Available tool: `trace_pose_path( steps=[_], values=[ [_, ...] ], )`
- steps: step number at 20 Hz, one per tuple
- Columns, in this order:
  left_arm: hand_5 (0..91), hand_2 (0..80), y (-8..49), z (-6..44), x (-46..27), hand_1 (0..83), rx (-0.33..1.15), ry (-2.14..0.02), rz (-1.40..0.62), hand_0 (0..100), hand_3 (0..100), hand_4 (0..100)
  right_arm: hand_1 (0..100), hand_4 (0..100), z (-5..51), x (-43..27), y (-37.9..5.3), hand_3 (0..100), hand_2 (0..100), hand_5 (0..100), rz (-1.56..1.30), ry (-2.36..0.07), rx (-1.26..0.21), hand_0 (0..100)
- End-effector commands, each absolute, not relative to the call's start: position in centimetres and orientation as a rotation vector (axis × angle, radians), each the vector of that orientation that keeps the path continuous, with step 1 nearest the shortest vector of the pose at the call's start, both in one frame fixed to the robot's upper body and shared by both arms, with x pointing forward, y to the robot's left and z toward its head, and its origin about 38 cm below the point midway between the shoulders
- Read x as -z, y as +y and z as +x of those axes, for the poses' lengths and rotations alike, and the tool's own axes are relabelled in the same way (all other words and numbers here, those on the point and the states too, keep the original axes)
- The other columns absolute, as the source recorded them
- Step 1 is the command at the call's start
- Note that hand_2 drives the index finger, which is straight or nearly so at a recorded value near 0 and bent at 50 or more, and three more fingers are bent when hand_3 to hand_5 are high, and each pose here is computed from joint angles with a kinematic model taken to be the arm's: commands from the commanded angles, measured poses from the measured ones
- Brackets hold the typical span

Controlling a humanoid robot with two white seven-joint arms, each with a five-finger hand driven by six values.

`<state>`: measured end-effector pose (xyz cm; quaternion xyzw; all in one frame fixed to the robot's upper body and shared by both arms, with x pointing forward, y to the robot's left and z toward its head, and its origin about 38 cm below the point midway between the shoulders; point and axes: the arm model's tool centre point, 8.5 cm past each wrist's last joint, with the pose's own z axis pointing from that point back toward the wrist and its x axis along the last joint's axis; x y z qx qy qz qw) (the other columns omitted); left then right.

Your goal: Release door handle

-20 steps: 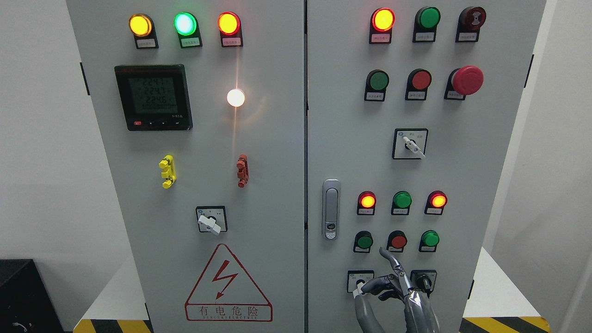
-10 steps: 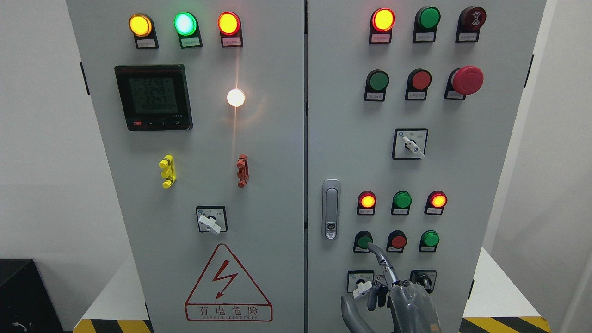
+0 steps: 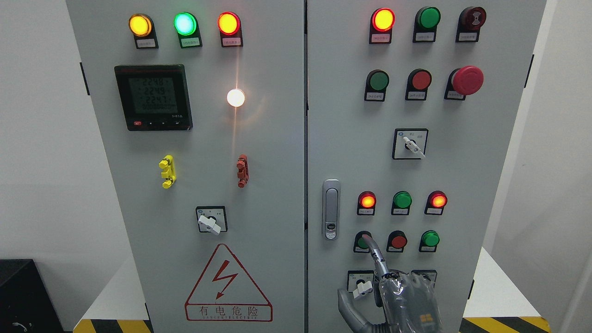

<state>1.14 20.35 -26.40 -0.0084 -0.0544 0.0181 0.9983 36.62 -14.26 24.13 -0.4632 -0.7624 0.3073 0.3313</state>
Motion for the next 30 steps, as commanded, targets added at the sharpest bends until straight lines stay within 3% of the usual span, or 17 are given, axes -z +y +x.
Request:
trace_pose_path(
  steps=[1,11,30],
  values=[
    [0.0,0.0,20.5,1.8,26.3,55.6,-0.033,-0.106,-0.013,12,0,0,26,100,37.2,-23.5,-12.3,100,3,100,-1.308,-1.963,-0.927,36],
    [0.0,0.0,20.5,1.8,26.3,55.6,-0.033,-0.106,-0.013,12,0,0,25,100,37.9,-21.5,-9.8,100,0,100,-1.349,-1.887,-1.008,34],
    [0.0,0.0,20.5,1.8,26.3,55.6,-0.033,-0.106,-0.013,12,0,0,25,100,40.0,-22.6,-9.2,100,0,100,-1.389,-1.874,-0.978,34]
  ],
)
